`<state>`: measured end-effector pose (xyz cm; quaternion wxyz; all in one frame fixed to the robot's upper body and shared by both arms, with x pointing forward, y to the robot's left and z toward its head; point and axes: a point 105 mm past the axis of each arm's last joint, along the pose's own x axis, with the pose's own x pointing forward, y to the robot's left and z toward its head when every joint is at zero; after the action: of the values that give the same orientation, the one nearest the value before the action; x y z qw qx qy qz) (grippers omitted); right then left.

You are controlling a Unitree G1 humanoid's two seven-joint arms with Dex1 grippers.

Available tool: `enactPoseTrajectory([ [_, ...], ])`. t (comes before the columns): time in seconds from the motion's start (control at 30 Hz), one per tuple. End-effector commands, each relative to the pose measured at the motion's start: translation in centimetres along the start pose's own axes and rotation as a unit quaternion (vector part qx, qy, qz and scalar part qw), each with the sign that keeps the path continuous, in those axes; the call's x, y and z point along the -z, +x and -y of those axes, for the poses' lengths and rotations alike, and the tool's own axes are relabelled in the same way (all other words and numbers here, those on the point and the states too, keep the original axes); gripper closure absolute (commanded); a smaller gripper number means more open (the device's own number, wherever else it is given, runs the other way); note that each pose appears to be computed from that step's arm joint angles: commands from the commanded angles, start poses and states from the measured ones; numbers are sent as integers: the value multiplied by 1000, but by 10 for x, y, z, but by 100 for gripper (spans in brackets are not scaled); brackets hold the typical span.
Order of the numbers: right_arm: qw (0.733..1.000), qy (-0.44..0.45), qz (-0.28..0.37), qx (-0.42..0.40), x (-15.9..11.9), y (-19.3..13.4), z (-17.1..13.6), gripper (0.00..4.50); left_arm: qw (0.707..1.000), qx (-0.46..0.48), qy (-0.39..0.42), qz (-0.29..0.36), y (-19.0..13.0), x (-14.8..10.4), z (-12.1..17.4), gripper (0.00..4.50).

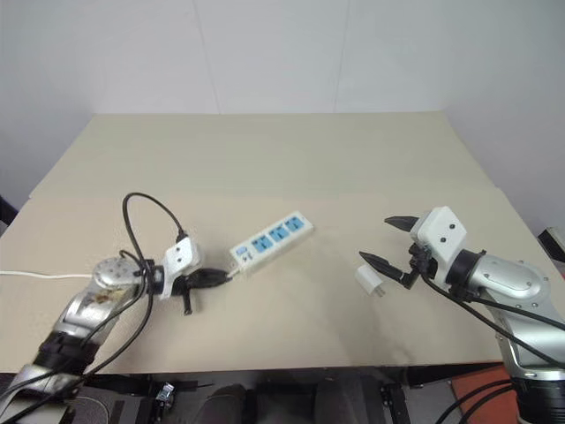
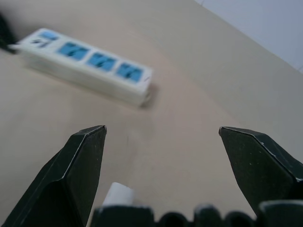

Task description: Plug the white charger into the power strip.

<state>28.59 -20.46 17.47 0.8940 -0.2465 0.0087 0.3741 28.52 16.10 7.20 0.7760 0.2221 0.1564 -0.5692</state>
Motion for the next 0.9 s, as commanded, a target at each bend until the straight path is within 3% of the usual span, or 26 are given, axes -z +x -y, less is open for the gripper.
enactPoseTrajectory([
  [0.03,1000,-17,19,6,-12,0,4,0,999,-2,41,2,-14,-7,-2,447],
  [0.07,1000,-17,20,5,-13,0,4,0,999,-8,44,-5,-16,-5,-4,447],
  [0.1,1000,-17,21,4,-13,1,4,0,999,-19,44,-9,-18,-3,-7,420],
  [0.53,1000,-17,21,5,-13,-1,4,0,991,-29,34,125,-14,-32,-8,15],
  [0.9,999,-21,29,4,-19,1,5,0,986,-10,24,166,27,-28,-19,5],
])
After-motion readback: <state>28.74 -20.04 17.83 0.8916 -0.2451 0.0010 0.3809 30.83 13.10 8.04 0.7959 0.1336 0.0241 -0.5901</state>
